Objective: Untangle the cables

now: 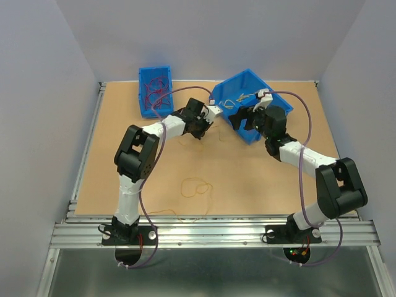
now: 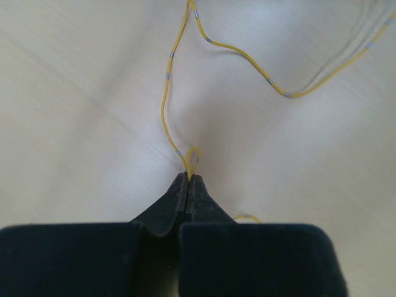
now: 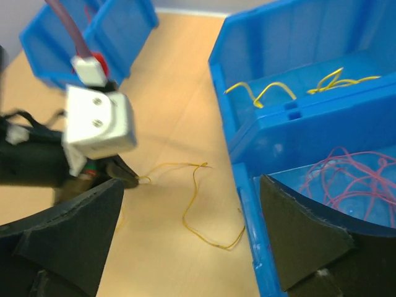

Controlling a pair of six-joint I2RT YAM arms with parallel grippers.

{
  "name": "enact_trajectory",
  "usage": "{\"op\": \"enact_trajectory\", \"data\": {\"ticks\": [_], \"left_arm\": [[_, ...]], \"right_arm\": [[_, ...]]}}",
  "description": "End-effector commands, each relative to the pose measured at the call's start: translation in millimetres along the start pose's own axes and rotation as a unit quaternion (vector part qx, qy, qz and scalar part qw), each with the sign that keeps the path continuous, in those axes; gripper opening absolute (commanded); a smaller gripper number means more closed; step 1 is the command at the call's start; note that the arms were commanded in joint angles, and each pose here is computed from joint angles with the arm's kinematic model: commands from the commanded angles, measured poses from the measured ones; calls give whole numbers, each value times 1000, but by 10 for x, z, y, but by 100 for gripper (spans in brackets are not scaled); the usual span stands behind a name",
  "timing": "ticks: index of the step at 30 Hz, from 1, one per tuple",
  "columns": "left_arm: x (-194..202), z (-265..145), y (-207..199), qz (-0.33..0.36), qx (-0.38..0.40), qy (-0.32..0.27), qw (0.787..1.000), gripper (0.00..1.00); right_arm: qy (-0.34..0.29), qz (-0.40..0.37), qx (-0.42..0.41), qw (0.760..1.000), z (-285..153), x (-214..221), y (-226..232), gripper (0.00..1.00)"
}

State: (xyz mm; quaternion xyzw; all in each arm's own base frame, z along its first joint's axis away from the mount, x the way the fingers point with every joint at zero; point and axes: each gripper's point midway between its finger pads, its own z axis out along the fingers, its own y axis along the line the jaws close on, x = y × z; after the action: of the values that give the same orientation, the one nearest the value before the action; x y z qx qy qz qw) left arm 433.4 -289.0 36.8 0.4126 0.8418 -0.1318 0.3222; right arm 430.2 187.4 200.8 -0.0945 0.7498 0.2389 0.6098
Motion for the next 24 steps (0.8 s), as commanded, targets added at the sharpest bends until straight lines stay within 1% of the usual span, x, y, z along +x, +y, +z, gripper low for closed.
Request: {"op": "enact_trajectory", "data": {"ticks": [1, 3, 5, 9, 10, 11, 14, 18, 24], "left_arm": [[-588, -651, -79, 25, 25, -101, 994, 0], [-637, -748, -141, 27, 37, -113, 993, 0], [-663, -804, -184, 26, 46, -117, 992, 0], [-693, -863, -241, 22, 59, -123, 990, 0], [-706, -873, -250, 23, 62, -125, 990, 0], [-711, -886, -265, 23, 65, -126, 990, 0], [-724, -920, -283, 23, 69, -128, 989, 0], [-743, -962, -302, 25, 72, -133, 988, 0], [-768, -1019, -348, 26, 82, -141, 986, 0]], "right_arm": [[7, -30, -91, 995, 101, -119, 316, 98], [15, -43, -117, 992, 110, -73, 385, 99], [20, -61, -125, 990, 124, -13, 384, 99], [36, -82, -144, 986, 178, 145, 385, 99], [37, -85, -161, 983, 189, 146, 437, 99], [45, -84, -169, 981, 226, 220, 440, 99], [48, -77, -205, 974, 299, 260, 539, 100], [43, -62, -225, 971, 392, 251, 596, 100], [46, -40, -277, 959, 488, 311, 734, 100]]}}
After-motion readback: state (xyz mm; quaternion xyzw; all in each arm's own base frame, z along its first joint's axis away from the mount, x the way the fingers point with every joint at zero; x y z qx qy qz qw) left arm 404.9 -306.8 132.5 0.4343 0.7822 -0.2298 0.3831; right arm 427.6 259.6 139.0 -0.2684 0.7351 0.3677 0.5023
